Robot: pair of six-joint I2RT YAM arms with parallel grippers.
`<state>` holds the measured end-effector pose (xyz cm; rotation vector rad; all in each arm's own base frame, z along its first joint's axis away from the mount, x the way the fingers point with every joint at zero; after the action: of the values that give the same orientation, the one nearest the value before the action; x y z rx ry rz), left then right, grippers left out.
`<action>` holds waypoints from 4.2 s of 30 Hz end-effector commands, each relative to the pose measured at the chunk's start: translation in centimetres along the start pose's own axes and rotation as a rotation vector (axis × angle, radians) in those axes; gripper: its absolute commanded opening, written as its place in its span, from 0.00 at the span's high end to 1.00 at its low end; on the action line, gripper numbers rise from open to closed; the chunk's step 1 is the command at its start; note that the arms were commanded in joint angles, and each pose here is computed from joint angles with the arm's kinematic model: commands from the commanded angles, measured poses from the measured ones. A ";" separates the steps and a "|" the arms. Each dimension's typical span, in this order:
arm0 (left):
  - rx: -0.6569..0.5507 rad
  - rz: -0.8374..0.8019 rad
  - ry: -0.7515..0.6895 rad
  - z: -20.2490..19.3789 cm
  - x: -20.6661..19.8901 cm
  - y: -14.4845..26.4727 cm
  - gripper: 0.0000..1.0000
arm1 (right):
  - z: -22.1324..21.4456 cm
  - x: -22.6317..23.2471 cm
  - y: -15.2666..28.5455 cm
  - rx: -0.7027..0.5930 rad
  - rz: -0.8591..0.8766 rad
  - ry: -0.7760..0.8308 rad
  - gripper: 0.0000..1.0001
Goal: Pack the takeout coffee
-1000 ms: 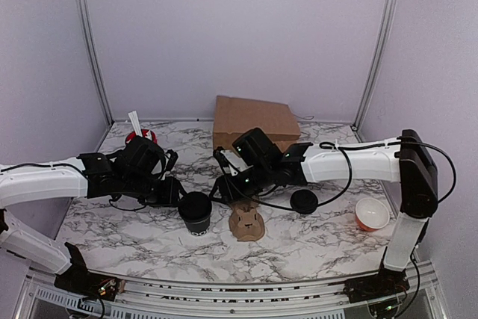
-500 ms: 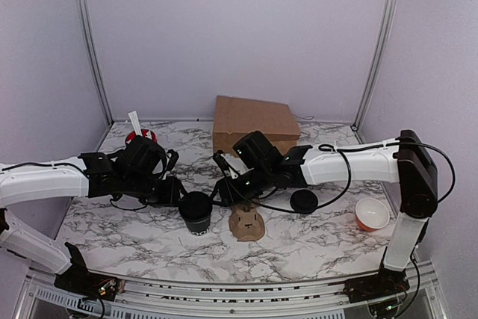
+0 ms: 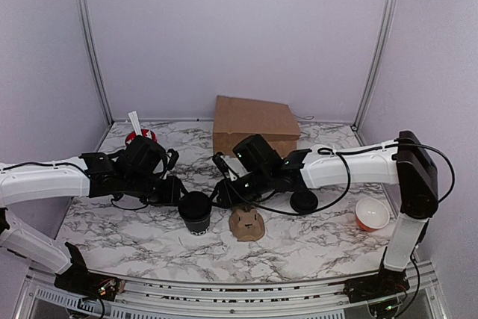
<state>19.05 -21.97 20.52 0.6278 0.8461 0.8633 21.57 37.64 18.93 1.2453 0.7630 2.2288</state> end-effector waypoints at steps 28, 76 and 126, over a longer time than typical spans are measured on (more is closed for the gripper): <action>-0.008 0.047 -0.100 0.7 -0.2 -0.3 0.66 | 1.3 3.8 1.2 -0.116 -0.024 -0.019 0.64; -0.013 -0.018 0.038 -1.1 0.2 2.2 0.72 | 3.7 0.8 2.3 -0.092 -0.002 0.073 0.64; 0.066 0.065 -0.114 0.0 -1.6 2.3 0.82 | 2.8 0.2 2.9 -0.095 -0.028 0.053 0.65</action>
<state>17.53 -21.85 22.56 0.7334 0.7723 0.8431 23.65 36.73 20.66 1.1450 0.7335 2.2395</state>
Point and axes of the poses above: each gripper's point midway between its finger pads, its own y axis back along the fingers, its own x axis along the line the jaws close on, z = x × y, the point moved 10 cm from there along y, back along the fingers, and after that the axes turned 7 degrees about -y, right-handed, at the moved point
